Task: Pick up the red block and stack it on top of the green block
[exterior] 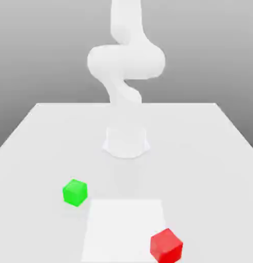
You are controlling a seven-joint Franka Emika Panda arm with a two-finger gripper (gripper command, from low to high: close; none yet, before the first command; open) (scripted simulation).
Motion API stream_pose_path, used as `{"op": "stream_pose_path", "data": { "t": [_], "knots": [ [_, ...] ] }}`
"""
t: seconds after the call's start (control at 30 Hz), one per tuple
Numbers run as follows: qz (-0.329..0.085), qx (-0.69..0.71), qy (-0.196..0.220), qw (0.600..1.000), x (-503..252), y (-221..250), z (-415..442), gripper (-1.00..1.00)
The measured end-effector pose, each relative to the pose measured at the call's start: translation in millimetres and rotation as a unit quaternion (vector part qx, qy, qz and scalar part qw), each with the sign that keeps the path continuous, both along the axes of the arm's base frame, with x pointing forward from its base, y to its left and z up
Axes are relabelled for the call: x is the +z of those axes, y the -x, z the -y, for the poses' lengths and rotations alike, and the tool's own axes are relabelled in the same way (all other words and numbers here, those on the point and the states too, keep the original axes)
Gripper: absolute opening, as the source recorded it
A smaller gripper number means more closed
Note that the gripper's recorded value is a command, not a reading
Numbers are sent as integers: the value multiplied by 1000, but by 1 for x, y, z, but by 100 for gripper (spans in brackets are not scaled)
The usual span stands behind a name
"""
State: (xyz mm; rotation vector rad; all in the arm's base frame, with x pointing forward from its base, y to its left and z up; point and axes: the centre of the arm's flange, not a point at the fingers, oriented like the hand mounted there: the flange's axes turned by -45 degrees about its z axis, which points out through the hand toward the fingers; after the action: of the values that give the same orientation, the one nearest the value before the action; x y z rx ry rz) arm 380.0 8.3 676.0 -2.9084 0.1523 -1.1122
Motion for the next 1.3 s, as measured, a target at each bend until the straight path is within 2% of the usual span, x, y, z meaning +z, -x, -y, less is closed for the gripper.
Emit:
{"op": "stream_pose_path", "data": {
  "t": [0.23, 0.47, 0.63, 0.83, 1.0, 1.03, 1.3],
  "knots": [
    [-95, -106, -63, 988, -114, -76, -21, 0],
    [-182, -214, -111, 953, -240, -118, -41, 0],
    [-241, -291, -137, 916, -333, -125, -57, 0],
    [-305, -386, -159, 856, -442, -111, -75, 0],
    [-318, -407, -162, 841, -514, -106, -80, 0],
    [-318, -407, -162, 841, -525, -105, -80, -100],
    [-317, -408, -163, 841, -517, -106, -80, -100]
  ]
}}
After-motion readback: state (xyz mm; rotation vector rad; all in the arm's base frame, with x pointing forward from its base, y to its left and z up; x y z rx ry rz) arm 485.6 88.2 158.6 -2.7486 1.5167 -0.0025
